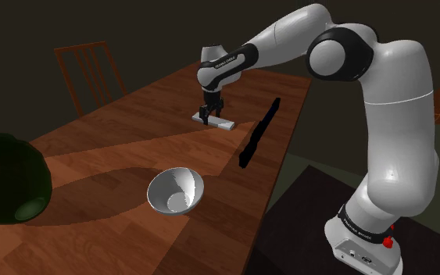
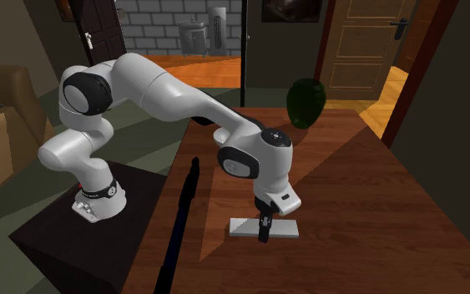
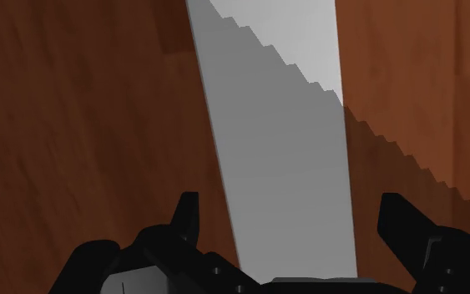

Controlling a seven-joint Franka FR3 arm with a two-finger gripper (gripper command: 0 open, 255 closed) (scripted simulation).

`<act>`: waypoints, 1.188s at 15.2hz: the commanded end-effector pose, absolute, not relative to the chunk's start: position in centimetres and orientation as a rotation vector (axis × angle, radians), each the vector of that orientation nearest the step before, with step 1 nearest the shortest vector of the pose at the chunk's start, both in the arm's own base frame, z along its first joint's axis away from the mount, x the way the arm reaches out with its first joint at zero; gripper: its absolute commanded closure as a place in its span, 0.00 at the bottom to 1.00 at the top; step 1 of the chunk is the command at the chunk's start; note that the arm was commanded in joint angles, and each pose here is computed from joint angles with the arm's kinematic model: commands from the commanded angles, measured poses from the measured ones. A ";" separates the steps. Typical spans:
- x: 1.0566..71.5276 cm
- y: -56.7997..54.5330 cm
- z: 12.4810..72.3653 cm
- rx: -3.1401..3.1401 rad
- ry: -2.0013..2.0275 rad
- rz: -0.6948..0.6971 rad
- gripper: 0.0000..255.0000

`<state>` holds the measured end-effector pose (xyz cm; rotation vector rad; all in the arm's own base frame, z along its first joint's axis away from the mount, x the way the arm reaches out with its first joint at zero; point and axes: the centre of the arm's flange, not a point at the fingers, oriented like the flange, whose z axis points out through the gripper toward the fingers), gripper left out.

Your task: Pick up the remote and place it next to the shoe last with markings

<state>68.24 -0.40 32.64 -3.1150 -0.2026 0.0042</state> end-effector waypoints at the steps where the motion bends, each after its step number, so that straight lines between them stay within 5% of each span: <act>1: 68.2 -0.4 32.6 -3.115 -0.203 0.004 0.00; 4: 68.2 -0.4 32.6 -3.115 -0.203 0.004 0.00; 5: 68.2 -0.4 32.6 -3.115 -0.203 0.004 1.00; 18: 68.2 -0.4 34.7 -3.115 -0.203 0.004 1.00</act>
